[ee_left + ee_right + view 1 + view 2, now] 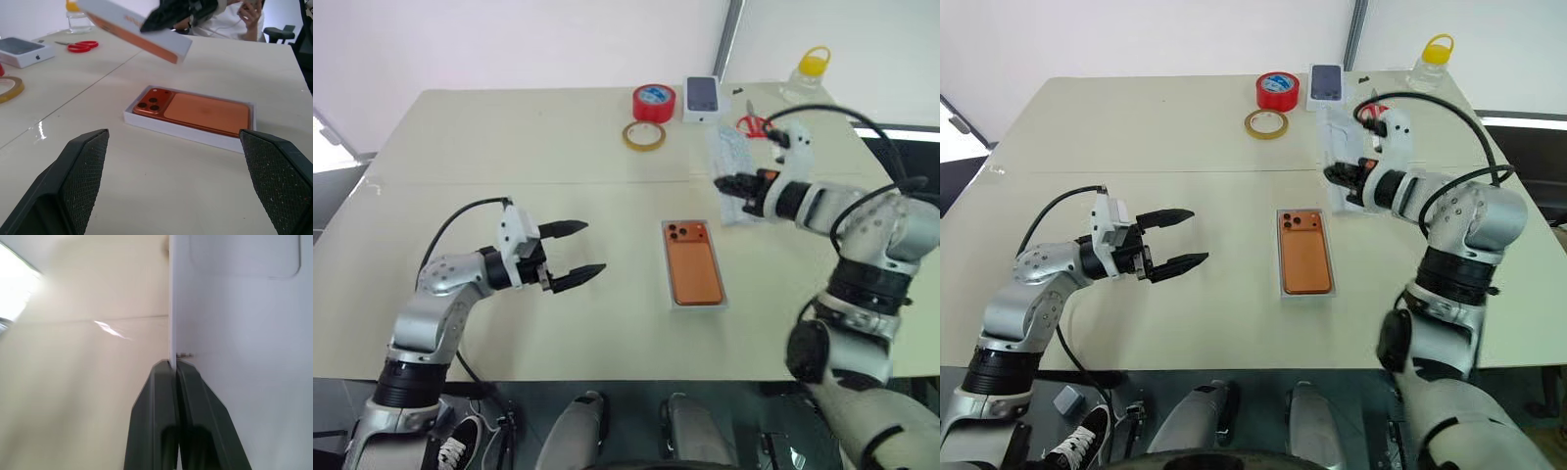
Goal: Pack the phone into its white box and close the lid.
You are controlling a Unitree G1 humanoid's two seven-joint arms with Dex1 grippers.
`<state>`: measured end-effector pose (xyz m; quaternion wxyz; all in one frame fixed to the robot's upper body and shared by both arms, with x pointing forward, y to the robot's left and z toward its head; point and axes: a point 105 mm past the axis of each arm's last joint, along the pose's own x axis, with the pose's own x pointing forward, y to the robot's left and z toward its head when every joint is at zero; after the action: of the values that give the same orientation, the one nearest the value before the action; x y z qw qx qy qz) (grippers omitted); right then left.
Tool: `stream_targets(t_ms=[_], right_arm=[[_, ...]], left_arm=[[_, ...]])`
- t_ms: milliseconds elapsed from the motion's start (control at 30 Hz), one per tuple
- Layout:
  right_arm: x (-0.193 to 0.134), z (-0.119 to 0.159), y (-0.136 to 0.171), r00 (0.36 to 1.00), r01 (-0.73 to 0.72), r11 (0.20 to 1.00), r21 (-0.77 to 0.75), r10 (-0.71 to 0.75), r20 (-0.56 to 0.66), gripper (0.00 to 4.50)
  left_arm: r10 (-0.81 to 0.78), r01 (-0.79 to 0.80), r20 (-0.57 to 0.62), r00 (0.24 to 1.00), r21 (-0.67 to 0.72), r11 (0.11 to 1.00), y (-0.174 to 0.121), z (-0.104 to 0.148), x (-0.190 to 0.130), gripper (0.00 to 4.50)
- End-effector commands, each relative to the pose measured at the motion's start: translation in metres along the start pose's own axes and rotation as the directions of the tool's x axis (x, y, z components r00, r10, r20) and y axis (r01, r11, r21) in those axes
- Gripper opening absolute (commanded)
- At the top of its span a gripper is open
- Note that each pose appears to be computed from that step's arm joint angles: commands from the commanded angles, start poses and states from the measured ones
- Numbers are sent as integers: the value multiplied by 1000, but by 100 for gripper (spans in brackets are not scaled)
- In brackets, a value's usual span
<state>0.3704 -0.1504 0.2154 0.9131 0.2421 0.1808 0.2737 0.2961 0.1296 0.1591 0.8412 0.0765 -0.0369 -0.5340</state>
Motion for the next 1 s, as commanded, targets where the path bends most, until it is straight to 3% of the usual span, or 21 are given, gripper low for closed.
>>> stream_targets(t_ms=[33, 167, 400, 600, 833, 933, 1000], right_arm=[[-4, -6, 47, 963, -266, 963, 44, 264, 53, 3], [-9, -37, 66, 919, -395, 916, 68, 395, 20, 3], [-25, -67, 89, 833, -542, 818, 192, 553, -5, 3], [-41, -90, 93, 853, -479, 819, 316, 520, -54, 3], [-32, -113, 104, 867, -433, 812, 391, 495, -67, 3], [-25, -114, 110, 866, -430, 799, 421, 497, -56, 0], [-17, -113, 104, 886, -387, 805, 450, 459, -59, 0]], left_arm=[[33, -33, 40, 999, 12, 999, 6, 13, -1, 450], [46, -46, 46, 998, -2, 999, 6, 13, 0, 450], [68, -67, 59, 996, -18, 998, 6, 13, 4, 450], [82, -79, 95, 992, -35, 996, 4, 18, 10, 450], [78, -71, 92, 993, -80, 994, -3, 14, 14, 450], [73, -61, 91, 993, -121, 991, -5, 11, 13, 360], [77, -68, 78, 994, -117, 991, -7, 7, 15, 269]])
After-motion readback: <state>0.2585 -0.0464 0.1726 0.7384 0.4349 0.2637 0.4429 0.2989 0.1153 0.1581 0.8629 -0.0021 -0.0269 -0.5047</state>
